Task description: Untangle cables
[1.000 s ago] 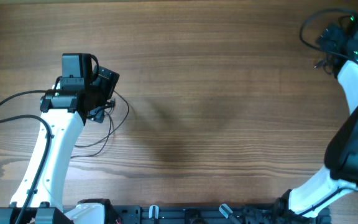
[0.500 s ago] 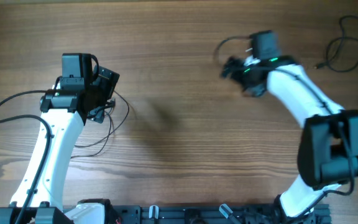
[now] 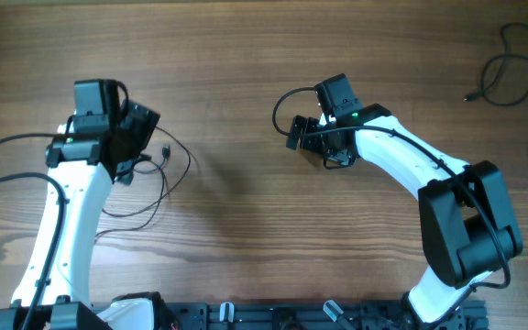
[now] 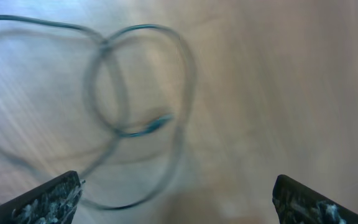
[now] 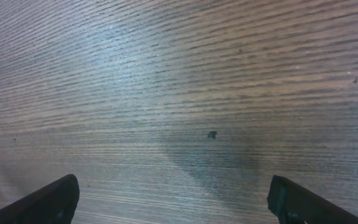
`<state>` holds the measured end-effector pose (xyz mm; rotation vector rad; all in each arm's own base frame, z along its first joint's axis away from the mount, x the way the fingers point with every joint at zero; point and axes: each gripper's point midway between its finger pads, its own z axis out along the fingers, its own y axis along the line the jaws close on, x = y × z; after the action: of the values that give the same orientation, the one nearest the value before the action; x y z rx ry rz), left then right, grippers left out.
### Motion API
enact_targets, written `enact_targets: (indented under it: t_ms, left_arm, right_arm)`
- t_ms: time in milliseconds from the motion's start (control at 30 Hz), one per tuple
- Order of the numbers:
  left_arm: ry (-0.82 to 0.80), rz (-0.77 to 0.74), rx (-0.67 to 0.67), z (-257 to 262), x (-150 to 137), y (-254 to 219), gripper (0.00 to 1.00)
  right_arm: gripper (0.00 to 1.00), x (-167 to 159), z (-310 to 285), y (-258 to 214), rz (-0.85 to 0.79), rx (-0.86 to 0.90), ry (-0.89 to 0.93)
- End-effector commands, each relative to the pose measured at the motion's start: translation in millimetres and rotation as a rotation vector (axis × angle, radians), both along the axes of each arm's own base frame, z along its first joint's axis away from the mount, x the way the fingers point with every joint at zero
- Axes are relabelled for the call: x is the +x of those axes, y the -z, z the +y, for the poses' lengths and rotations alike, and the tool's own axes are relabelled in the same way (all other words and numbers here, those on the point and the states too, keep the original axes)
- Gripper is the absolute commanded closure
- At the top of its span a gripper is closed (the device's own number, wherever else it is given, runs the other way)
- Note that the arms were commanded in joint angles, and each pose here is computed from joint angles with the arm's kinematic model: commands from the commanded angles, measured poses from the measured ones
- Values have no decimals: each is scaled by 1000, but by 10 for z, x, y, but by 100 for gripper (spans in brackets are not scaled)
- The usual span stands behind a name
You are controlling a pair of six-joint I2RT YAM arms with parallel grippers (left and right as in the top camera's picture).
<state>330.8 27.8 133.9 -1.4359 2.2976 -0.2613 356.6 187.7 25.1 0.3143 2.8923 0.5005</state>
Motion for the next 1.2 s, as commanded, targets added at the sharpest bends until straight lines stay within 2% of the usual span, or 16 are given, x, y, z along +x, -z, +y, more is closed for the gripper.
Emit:
enact_targets:
  t_ms: [0, 100, 200, 333, 400, 433, 467, 500, 600, 633, 800, 933, 1133, 1167]
  left_arm:
    - [256, 86, 144, 103, -145, 83, 0]
    - [418, 167, 191, 76, -297, 158, 2]
    - [464, 302, 149, 12, -576, 326, 16]
    - [519, 386, 124, -71, -756, 561, 19]
    - [681, 389, 89, -222, -813, 707, 34]
    - [739, 352, 37, -359, -791, 743, 32]
    - [931, 224, -85, -722, -731, 737, 27]
    - [1028, 141, -140, -911, -700, 703, 20]
    - [1061, 126, -103, -936, -661, 727, 11]
    - [1052, 162, -36, -836, -652, 773, 0]
    - [960, 294, 239, -360, -584, 848, 0]
    - [991, 260, 248, -409, -517, 839, 4]
    - [1100, 290, 224, -627, -687, 1077, 7]
    - [1112, 306, 218, -648, -736, 1136, 10]
  right_arm:
    - [0, -52, -204, 91, 15, -103, 10]
    - [0, -67, -393, 66, 7, -195, 38]
    - [0, -49, -481, -31, -17, -225, 50]
    - [1, -65, -577, -175, -35, -236, 29]
    - [0, -75, -675, -259, -38, -241, 52]
    - [0, -69, -722, -299, -41, -240, 65]
    - [0, -45, -810, -363, -53, -239, 79]
    - [1, -28, -868, -394, -61, -241, 82]
    - [0, -40, -1004, -411, -47, -247, 102]
    - [0, -51, -1058, -404, -36, -249, 112]
    - [0, -55, -1135, -398, -23, -248, 133]
    - [0, -51, -1108, -401, -24, -233, 129]
    - [0, -40, -1106, -404, -30, -234, 123]
    - [0, -41, -1107, -404, -29, -234, 124]
